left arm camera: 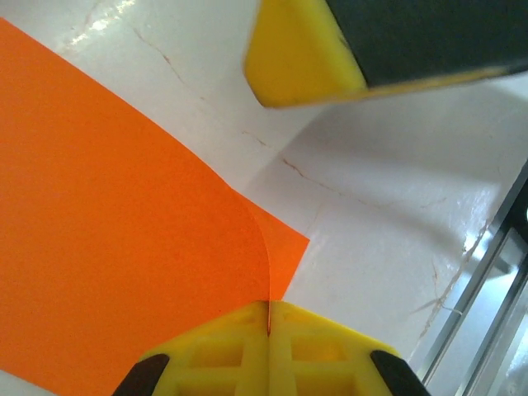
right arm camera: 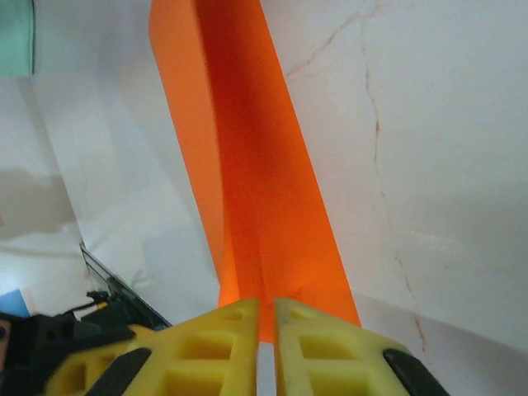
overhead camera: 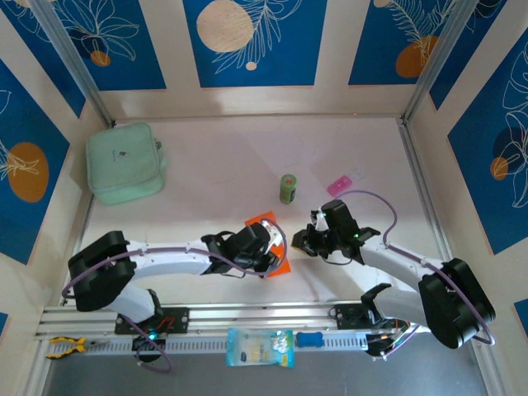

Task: Fold a paper plane with a square sheet of paper (pick it up from the middle)
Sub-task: Fold the triangle a second time at the center of the table.

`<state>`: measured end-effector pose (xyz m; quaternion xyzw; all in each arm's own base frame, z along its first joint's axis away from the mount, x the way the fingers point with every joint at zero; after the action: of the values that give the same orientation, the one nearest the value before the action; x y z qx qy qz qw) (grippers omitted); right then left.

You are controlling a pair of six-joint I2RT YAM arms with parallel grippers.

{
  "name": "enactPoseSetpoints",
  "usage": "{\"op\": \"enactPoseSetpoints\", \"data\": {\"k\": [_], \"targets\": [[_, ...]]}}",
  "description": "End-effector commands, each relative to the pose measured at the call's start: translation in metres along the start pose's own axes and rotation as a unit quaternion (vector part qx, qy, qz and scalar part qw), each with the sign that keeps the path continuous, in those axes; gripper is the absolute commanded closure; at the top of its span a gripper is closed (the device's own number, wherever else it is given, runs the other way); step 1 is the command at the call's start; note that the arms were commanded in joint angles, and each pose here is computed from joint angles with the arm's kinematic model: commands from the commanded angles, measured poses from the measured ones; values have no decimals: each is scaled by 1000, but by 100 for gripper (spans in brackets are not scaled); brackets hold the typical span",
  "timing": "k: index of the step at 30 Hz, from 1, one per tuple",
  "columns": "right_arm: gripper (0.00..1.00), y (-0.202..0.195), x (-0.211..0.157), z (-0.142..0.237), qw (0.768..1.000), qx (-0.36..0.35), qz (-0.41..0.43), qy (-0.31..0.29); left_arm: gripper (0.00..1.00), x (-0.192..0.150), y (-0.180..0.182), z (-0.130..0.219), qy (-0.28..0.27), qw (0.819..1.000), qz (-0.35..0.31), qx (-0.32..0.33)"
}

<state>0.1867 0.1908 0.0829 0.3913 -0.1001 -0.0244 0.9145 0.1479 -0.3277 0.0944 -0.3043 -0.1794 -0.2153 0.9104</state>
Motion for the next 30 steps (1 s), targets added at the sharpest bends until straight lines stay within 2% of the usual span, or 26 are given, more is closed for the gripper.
{"op": "enactPoseSetpoints", "data": {"k": [1,9,19,30], "targets": [[91,0,-18,-5,999,9,-5,33,100,0,5,2,-2,1000,18,-8],[96,4,-31,-23,998,11,7,69,99,0,12,1,-2,1000,24,-3],[98,8,-32,-45,995,2,16,94,98,0,13,0,0,1000,28,-3],[98,-21,-44,-51,991,-62,1,116,95,0,24,0,1,999,36,5]]}}
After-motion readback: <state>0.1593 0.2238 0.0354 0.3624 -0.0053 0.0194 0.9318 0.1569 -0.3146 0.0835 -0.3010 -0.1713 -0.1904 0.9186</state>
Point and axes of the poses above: each hand's point on the last joint's axis, 136 mm out from that joint toward the fingers, its own z axis back along the fingers, its own y axis along the line the jaws close on, x = y × z, the point moved 3 cm from there along z, back along the fingers, and after that the axes turned 11 degrees about z, right-handed, at the moved point
